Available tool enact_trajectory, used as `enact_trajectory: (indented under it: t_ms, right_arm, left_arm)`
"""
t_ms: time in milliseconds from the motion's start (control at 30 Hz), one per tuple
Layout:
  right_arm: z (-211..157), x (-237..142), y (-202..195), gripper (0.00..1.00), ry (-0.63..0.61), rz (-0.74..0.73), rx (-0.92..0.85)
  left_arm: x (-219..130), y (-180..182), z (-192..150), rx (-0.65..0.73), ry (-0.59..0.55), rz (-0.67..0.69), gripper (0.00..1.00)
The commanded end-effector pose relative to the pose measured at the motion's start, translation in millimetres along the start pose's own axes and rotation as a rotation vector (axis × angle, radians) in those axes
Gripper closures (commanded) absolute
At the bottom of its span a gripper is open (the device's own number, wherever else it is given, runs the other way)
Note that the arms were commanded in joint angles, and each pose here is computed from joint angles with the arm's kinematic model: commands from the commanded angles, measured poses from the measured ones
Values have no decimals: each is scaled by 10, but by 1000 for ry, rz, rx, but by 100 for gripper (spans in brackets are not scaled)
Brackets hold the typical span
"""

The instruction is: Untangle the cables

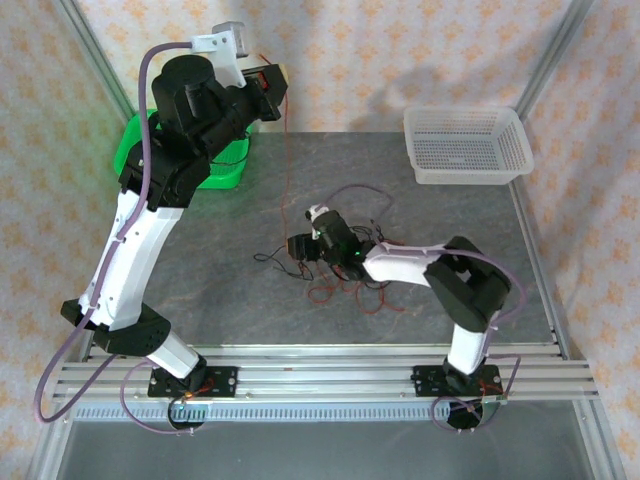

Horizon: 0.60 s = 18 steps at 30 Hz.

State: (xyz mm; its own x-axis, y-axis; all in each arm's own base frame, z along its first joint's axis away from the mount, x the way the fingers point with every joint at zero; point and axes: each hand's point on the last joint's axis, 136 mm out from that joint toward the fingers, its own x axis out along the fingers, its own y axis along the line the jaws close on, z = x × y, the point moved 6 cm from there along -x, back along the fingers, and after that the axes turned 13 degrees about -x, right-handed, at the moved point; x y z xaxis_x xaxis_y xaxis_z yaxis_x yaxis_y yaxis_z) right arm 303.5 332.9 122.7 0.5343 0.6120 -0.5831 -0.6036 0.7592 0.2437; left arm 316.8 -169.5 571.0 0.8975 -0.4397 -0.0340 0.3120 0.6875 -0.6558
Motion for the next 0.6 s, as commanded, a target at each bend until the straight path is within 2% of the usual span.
enact_trajectory:
  t_ms: [0, 133, 300, 567]
  right_arm:
    - [-7, 153, 113, 42, 3, 46, 37]
    - [-182, 198, 146, 43, 42, 37, 47]
    - [-508, 77, 79, 43, 88, 5, 82]
    - [-1061, -216, -77, 43, 181, -138, 76]
  left_arm:
    - [-37, -60, 89, -5, -26, -32, 100]
    - [-51, -58, 93, 2, -28, -28, 100]
    - [-54, -63, 124, 8, -48, -26, 100]
    - [-102, -25, 319, 80, -185, 46, 100]
